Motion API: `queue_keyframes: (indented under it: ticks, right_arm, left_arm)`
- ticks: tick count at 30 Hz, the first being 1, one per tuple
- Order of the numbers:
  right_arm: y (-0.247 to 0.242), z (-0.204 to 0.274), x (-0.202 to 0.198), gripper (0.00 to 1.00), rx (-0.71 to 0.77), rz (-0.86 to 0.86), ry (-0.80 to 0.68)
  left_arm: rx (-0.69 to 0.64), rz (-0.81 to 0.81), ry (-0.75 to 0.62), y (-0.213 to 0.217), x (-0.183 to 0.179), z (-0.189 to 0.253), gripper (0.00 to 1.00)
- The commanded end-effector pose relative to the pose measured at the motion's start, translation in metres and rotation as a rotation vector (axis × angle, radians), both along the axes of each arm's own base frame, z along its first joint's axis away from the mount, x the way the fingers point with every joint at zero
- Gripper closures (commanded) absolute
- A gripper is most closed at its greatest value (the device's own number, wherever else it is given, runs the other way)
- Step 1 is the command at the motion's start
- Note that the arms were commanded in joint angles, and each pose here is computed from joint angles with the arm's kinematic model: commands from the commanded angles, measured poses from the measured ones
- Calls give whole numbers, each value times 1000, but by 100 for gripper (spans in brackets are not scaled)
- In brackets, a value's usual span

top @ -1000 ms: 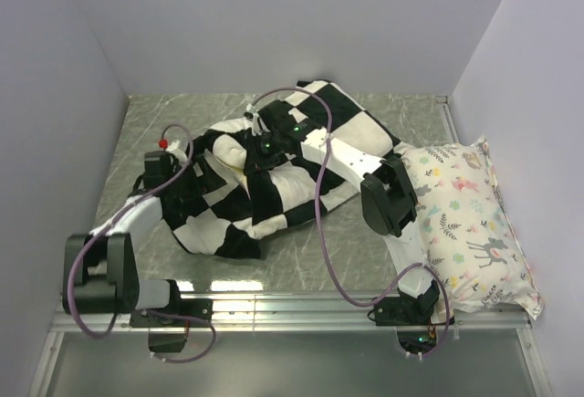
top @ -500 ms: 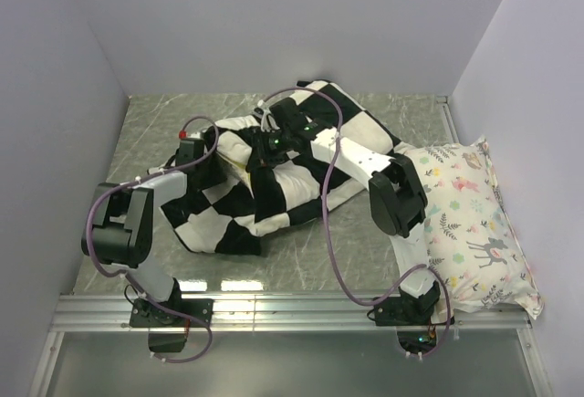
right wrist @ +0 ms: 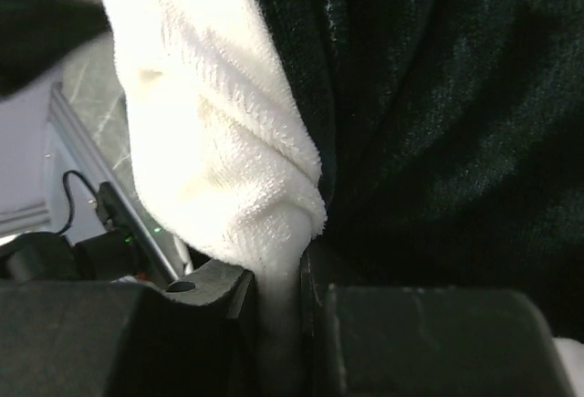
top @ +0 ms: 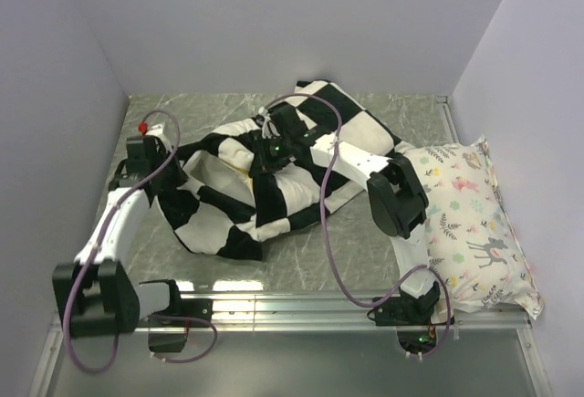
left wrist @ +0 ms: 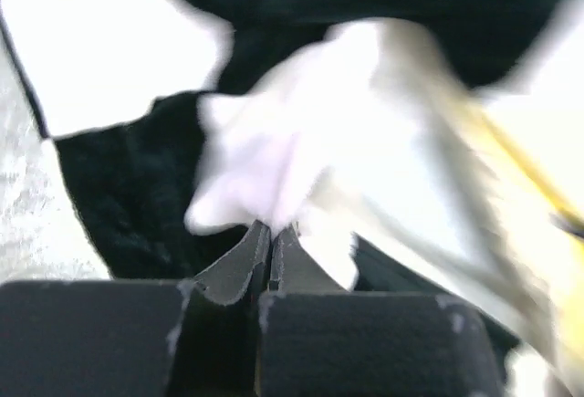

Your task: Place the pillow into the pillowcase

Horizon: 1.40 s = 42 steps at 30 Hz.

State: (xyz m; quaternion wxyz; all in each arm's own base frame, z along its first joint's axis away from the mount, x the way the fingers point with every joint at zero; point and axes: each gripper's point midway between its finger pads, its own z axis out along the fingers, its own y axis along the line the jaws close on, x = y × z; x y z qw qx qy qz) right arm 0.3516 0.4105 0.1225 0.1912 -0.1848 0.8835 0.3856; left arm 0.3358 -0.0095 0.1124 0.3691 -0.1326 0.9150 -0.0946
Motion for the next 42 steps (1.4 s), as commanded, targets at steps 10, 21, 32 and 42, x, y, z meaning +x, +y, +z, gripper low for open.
queue_keyframes:
  ticks: [10, 21, 32, 42]
  right_arm:
    - [51, -53, -25, 100, -92, 119, -48]
    - [0, 51, -39, 52, -103, 170, -138]
    - [-44, -5, -116, 41, -312, 370, 13]
    - [6, -51, -100, 77, -346, 303, -11]
  left_arm:
    - [-237, -476, -312, -95, -11, 142, 100]
    - [-284, -486, -216, -114, 7, 94, 100]
    - [-356, -549, -256, -117, -4, 115, 100]
    - [-426, -620, -271, -113, -17, 144, 100]
